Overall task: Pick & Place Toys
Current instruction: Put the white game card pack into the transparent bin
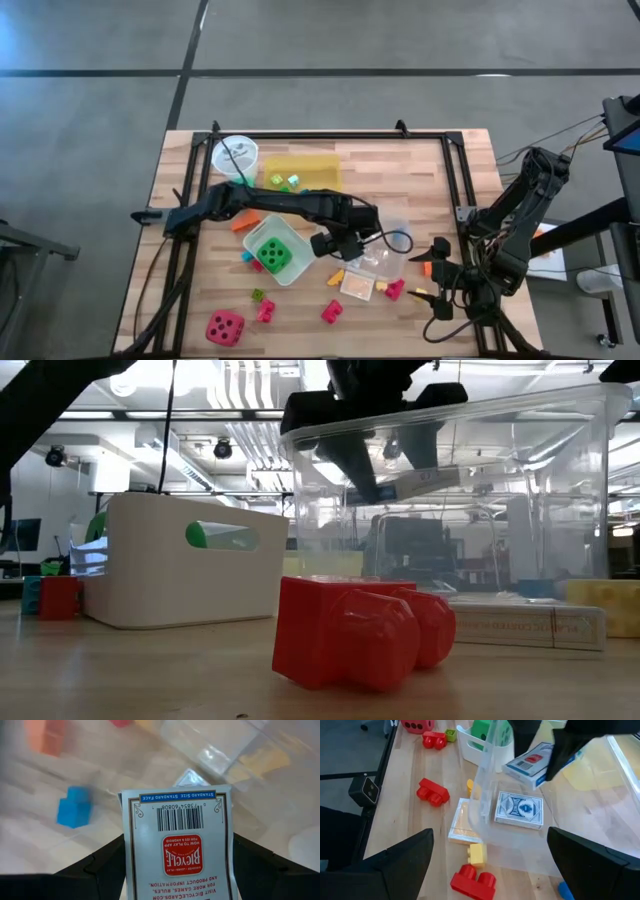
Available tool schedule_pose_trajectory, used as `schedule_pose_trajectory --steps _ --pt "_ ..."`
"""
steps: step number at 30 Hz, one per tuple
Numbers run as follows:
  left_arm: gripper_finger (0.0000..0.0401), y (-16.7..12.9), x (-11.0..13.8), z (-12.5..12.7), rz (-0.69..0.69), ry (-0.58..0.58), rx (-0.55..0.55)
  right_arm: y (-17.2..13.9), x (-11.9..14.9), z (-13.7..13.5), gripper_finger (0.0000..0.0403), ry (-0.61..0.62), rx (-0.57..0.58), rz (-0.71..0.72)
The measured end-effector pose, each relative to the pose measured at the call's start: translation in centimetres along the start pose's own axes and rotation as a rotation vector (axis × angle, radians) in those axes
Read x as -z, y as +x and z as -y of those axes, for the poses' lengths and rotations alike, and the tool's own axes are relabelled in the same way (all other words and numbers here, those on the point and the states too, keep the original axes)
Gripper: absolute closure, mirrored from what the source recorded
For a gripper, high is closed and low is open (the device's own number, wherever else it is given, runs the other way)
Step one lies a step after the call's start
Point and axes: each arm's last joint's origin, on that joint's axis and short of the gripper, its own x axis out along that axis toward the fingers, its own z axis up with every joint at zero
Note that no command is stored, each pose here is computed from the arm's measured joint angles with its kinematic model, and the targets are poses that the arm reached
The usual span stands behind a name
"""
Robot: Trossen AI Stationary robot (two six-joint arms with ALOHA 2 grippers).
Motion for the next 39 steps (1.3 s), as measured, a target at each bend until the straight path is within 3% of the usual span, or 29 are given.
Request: schedule_pose_trajectory --steps 11,17,26,34,39 --pt "0.0101 -0.9 -0.2 -1.1 -0.024 0.098 -0.127 0.0 0.0 0.0 0.0022 0.0 0.001 0.002" --pt "0.0121 -0.7 -0.2 -1.3 -0.006 0.101 -0.149 0.0 0.0 0.0 0.0022 0.001 0.002 0.004" --pt "0.0098 1.8 0.4 -0.4 0.008 0.078 -0.075 0.0 0.0 0.0 0.0022 -0.006 0.004 0.007" --pt "0.0119 3.8 1.1 0.5 -0.003 0.084 -0.048 0.0 0.0 0.0 0.0022 -0.006 0.005 0.009" --pt "0.0099 4.8 1.5 1.1 -0.017 0.073 -0.012 0.0 0.0 0.0 0.0022 -0.008 0.005 0.008"
